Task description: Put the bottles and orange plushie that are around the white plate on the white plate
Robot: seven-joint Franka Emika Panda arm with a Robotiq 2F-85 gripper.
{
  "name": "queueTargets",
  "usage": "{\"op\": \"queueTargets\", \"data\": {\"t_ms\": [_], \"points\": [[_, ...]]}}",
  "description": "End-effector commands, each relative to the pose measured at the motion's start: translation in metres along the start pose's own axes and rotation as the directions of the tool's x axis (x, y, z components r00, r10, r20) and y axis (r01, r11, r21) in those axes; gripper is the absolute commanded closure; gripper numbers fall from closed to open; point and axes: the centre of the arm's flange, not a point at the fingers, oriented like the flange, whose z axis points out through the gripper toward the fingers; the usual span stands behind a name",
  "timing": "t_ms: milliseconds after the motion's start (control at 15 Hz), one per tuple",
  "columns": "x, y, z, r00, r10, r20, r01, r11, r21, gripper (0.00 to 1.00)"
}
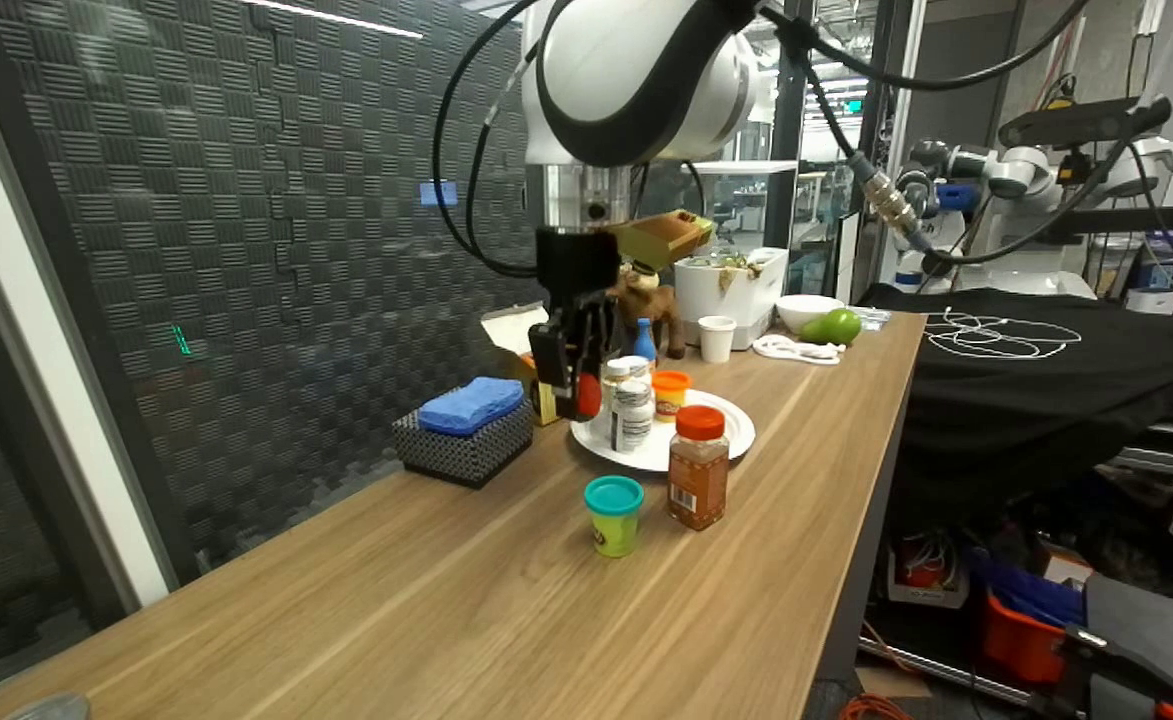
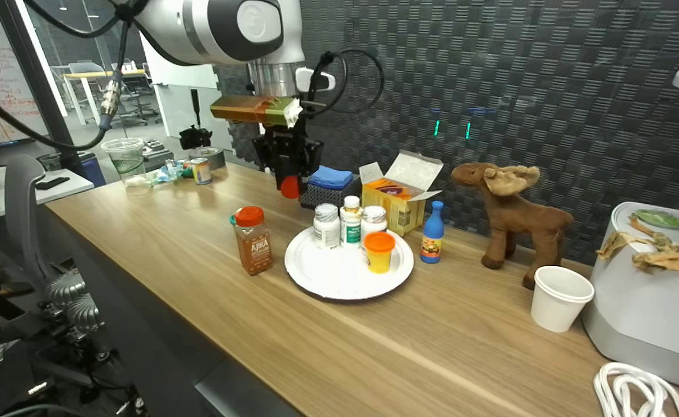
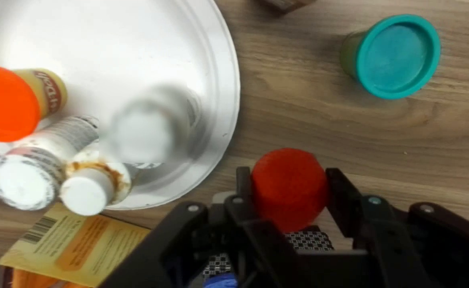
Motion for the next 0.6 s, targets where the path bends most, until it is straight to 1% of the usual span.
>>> {"op": "queueTargets", "data": {"t_ms": [0, 267, 533], "points": [[-0.039, 0.018, -0.027, 0.996, 0.091, -0.004, -0.091, 0.994, -0.052, 0.76], [-0.068, 0.042, -0.030, 0.982, 0.187, 0.004, -0.187, 0.980, -0.067, 0.76], [-0.086, 0.070, -0.022, 0.957, 0.289, 0.018, -0.288, 0.956, -0.064, 0.76]]}}
